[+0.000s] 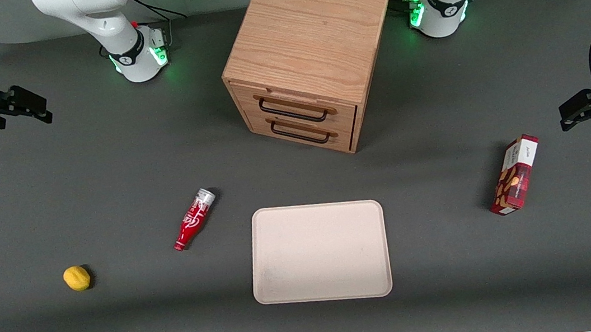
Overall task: Open upper drawer
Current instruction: 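Move the right gripper toward the upper drawer's black handle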
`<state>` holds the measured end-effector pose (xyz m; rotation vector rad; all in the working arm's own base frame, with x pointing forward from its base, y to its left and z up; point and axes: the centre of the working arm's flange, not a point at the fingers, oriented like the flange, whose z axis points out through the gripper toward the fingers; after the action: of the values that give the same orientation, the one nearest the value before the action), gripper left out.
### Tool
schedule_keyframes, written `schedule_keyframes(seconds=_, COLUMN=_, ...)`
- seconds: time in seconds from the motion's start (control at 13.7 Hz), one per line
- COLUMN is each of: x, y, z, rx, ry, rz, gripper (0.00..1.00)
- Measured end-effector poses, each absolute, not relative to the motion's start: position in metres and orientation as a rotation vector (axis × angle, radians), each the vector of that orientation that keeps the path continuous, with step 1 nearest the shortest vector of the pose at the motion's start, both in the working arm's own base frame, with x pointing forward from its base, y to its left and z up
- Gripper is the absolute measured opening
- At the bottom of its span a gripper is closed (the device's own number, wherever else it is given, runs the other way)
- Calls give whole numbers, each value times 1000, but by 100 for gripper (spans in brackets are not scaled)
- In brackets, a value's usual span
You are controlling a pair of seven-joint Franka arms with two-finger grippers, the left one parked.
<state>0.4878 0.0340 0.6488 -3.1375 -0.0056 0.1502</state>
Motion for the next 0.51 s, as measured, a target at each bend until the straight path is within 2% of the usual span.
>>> schedule_keyframes(seconds=0.22, x=488, y=50, z=648, rx=-3059, ry=-272, rz=169, gripper=100)
schedule_keyframes(seconds=0.51, x=496, y=137, z=634, rx=-2841, ry=-676, rz=193, gripper=100)
